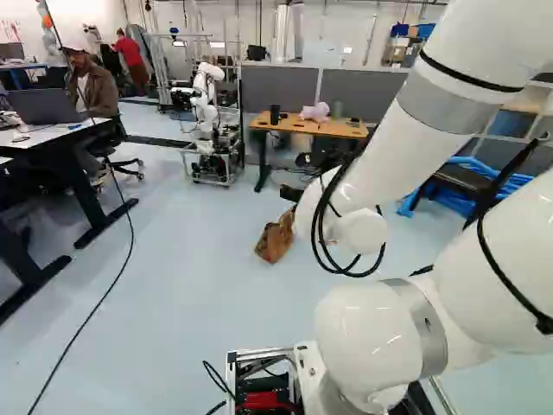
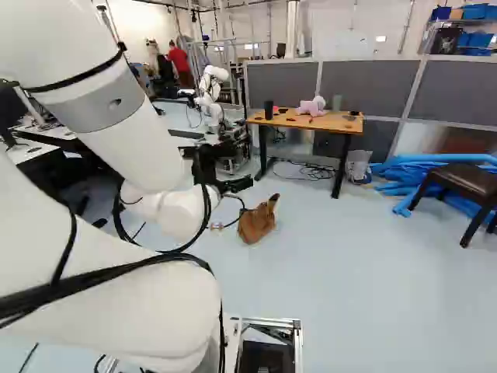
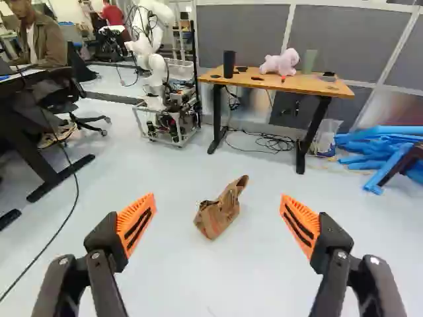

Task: Pick up the bag on the ground and place it on the table

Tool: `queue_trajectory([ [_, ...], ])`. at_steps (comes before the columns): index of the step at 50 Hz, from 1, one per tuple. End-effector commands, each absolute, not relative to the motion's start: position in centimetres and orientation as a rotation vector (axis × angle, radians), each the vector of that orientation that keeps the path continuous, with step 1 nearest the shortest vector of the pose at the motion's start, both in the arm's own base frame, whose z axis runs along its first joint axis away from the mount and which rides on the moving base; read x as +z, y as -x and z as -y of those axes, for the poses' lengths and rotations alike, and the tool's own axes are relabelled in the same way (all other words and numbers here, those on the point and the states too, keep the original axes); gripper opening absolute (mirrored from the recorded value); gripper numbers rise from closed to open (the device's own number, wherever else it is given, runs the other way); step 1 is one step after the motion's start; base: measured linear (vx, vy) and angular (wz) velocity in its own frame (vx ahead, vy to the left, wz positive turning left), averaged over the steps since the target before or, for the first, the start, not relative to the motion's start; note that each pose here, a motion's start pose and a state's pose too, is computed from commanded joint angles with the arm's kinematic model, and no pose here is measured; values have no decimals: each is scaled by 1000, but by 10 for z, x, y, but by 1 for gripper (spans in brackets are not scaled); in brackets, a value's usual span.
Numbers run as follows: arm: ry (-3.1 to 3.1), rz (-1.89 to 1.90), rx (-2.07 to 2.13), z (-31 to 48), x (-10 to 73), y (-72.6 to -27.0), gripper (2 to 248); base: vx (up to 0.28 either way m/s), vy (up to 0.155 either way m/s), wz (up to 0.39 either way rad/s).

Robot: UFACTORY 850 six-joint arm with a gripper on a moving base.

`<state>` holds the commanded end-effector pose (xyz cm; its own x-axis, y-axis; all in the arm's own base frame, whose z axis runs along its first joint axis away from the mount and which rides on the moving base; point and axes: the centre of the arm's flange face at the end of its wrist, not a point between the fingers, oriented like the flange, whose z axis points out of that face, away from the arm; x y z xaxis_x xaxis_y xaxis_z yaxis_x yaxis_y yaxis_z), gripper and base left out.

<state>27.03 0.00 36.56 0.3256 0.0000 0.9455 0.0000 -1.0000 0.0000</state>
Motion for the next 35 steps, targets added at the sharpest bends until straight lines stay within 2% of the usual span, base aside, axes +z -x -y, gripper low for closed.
queue_trajectory([
  [35,-2558,0,1824,0,366,-270,247,0,0,0],
])
